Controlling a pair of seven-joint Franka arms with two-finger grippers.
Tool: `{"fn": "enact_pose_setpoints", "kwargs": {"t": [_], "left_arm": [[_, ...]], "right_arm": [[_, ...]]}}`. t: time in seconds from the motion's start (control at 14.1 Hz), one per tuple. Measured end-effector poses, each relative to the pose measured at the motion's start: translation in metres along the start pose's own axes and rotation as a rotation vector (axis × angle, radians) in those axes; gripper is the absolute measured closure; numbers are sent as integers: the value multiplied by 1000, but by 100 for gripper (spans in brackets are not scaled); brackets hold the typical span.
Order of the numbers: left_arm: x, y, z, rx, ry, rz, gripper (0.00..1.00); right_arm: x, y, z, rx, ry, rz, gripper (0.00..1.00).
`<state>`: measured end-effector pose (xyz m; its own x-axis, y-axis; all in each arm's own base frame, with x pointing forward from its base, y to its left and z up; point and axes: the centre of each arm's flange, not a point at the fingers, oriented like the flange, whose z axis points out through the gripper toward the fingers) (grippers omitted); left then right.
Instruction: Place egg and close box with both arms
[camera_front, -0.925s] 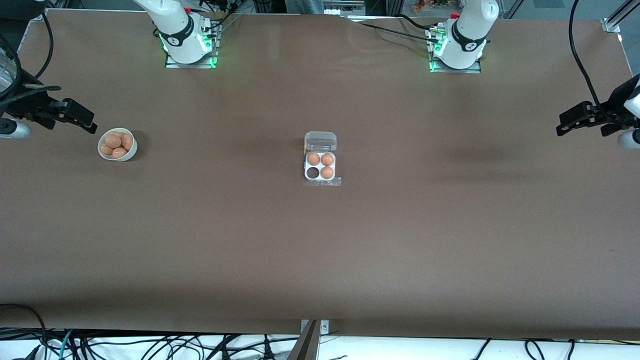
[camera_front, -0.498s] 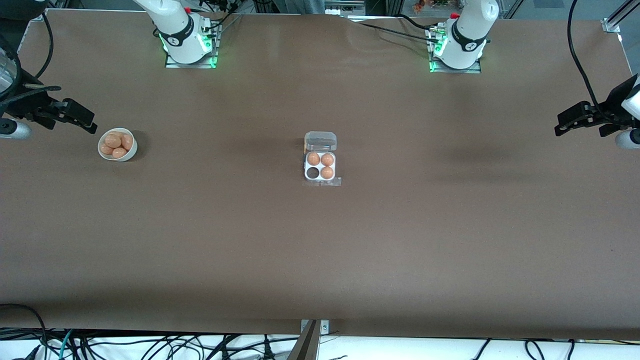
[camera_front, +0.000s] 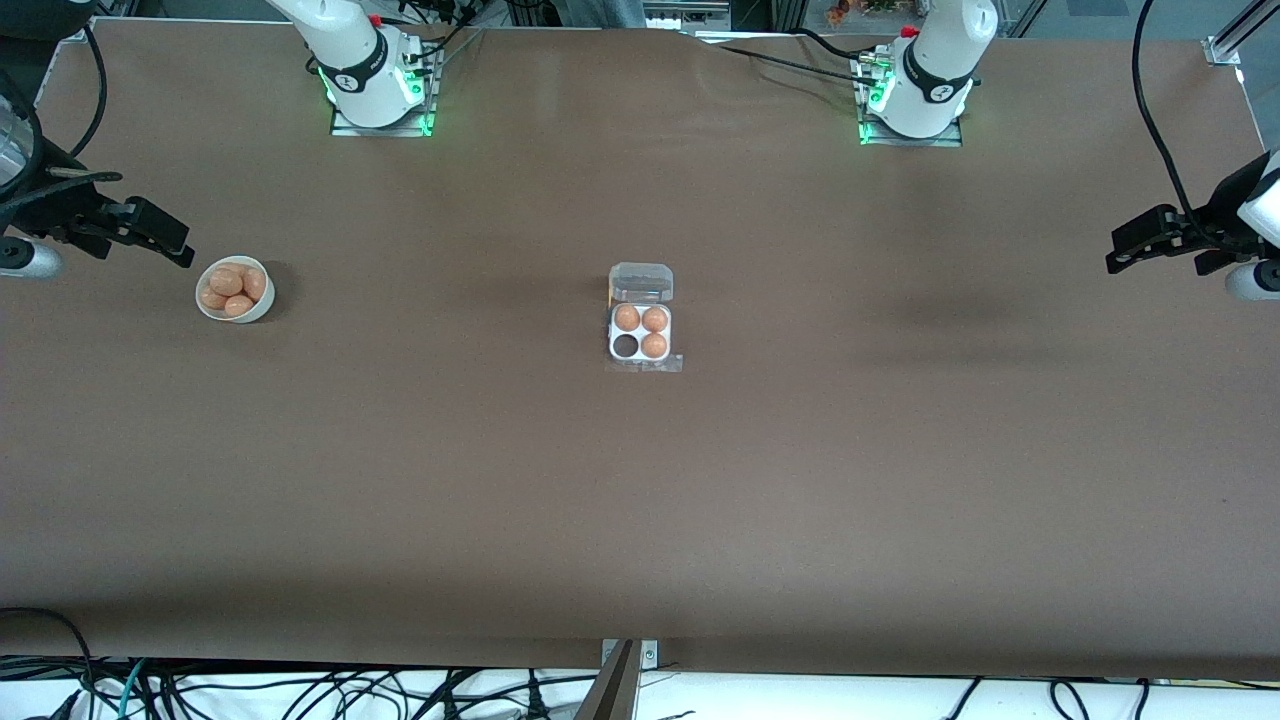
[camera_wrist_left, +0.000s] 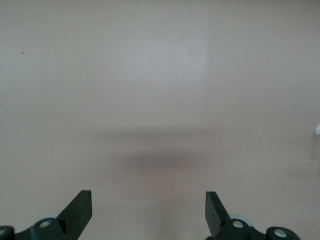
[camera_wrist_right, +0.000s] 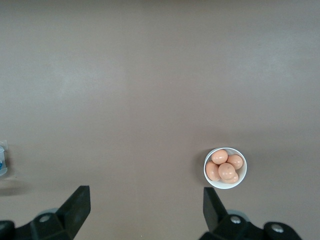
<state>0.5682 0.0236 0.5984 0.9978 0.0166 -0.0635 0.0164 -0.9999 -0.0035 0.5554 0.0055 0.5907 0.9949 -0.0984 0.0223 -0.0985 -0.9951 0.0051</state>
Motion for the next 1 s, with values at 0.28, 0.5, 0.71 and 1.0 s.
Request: {"fn": "enact_pose_setpoints", "kwargs": {"t": [0.28,0.5,0.71,1.0], "left_arm": [[2,1,4,0,-7,1,0],[3,2,5,0,-10,4,0],[3,3,6,0,-11,5,0],[3,3,5,0,-9,6,0]], "right_arm": [[0,0,0,0,0,0,0],[0,0,0,0,0,0,0],[0,0,0,0,0,0,0],[0,0,0,0,0,0,0]]}}
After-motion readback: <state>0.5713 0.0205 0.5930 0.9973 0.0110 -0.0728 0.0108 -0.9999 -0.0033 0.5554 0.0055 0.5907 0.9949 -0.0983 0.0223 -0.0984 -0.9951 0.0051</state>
